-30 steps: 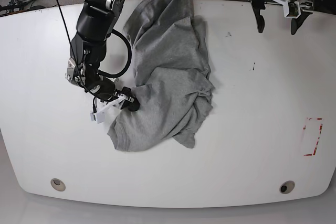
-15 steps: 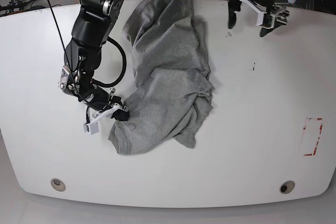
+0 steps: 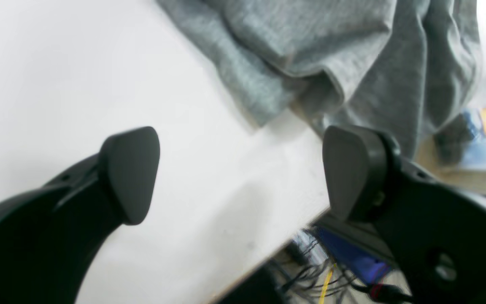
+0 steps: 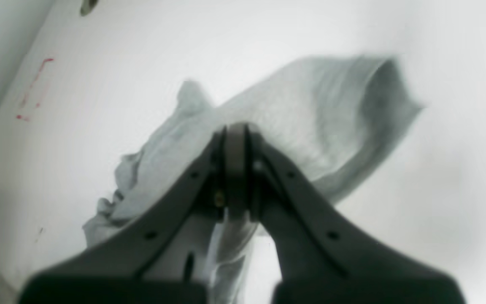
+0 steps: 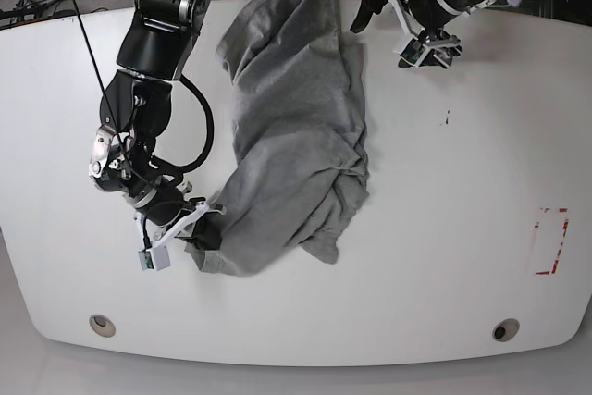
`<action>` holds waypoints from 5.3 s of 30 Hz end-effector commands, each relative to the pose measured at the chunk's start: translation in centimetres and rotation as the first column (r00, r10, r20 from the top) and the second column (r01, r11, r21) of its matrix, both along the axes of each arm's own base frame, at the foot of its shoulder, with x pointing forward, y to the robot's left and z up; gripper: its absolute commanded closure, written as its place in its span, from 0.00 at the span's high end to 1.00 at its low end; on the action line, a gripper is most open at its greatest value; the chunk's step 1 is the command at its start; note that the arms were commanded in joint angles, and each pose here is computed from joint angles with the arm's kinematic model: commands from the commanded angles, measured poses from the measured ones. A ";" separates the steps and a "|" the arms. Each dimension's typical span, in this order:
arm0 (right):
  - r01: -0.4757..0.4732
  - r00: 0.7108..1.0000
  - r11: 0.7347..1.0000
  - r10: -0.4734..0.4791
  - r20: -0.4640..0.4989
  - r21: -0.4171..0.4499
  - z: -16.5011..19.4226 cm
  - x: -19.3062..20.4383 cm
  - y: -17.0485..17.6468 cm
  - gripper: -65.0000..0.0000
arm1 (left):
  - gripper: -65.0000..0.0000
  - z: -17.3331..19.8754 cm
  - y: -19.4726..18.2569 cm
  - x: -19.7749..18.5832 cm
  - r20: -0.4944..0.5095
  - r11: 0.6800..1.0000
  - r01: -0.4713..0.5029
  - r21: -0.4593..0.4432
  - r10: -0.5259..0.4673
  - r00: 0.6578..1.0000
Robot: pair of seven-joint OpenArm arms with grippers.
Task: Fold the T-shirt properly
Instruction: 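Reach the left gripper to the shirt's opposite edge and grasp it, then pull the shirt taut between both grippers, stretching it apart, then lift the shirt with both grippers and lay it flat across the table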
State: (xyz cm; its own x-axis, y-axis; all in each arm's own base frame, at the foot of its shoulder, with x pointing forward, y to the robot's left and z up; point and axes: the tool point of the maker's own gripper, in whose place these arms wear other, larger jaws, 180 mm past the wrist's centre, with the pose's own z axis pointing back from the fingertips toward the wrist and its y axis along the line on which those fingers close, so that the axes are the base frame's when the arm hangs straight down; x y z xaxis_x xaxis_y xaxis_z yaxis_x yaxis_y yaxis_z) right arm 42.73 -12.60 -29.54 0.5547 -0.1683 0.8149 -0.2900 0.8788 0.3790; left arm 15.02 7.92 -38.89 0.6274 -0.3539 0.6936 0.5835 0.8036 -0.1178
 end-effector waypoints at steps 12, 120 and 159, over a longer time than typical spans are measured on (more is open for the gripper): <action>-0.019 0.958 0.992 0.054 0.280 -0.124 11.3 4.3 -0.8 0.00 | 0.88 -0.5 -1.5 0.3 -0.024 0.998 0.058 -0.005 -0.059 0.998; 0.147 0.958 0.967 -0.086 -0.275 0.210 -10.0 -0.1 -2.3 0.19 | 0.00 2.0 11.9 7.8 0.145 0.961 -0.170 0.219 0.140 0.979; -0.043 0.934 0.982 0.105 0.342 -0.184 18.5 9.7 -2.0 0.00 | 0.00 19.3 16.5 24.8 0.497 0.849 -0.410 0.332 0.212 0.841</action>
